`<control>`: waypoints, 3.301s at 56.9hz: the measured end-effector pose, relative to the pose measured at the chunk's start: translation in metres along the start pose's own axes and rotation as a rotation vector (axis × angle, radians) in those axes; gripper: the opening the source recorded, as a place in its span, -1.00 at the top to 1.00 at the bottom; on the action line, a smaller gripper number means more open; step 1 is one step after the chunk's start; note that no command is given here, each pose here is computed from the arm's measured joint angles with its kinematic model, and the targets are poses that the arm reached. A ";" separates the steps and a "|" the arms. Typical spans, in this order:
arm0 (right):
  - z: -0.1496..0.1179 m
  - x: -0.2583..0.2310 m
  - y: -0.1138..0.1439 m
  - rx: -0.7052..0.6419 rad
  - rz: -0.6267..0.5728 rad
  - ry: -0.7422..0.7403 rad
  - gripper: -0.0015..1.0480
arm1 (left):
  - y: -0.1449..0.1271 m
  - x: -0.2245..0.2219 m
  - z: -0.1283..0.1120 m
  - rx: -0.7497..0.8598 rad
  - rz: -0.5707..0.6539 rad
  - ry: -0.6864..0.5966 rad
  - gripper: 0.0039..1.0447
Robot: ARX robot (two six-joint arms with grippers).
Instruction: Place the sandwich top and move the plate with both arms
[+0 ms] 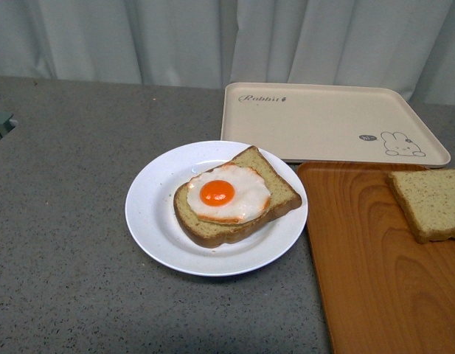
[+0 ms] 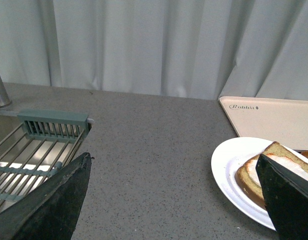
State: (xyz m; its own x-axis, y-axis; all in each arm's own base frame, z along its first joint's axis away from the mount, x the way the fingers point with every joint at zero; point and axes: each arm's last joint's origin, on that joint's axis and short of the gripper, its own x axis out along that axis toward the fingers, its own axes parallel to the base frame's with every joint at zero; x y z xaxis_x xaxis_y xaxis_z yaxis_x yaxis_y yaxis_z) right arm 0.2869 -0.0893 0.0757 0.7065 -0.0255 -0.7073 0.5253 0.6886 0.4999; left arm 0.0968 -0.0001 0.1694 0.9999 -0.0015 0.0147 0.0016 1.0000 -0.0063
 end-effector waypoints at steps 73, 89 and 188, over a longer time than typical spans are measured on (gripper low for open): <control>0.003 0.038 0.021 0.062 0.076 -0.049 -0.83 | 0.000 0.000 0.000 0.000 0.000 0.000 -0.88; 0.001 0.043 0.028 0.062 0.078 -0.047 -0.47 | 0.000 0.000 0.000 0.000 0.000 0.000 -0.88; -0.142 -0.009 0.245 -0.288 0.609 0.135 0.94 | 0.000 0.000 0.000 0.000 0.000 0.000 -0.88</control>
State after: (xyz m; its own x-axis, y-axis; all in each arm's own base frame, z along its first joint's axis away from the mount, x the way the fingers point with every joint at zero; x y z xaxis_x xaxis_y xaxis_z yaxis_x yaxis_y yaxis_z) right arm 0.3422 0.1823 0.1334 0.7611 0.5049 -0.4072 -0.1073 0.7171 0.6887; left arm 0.0968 -0.0001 0.1694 0.9999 -0.0015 0.0147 0.0016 1.0000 -0.0063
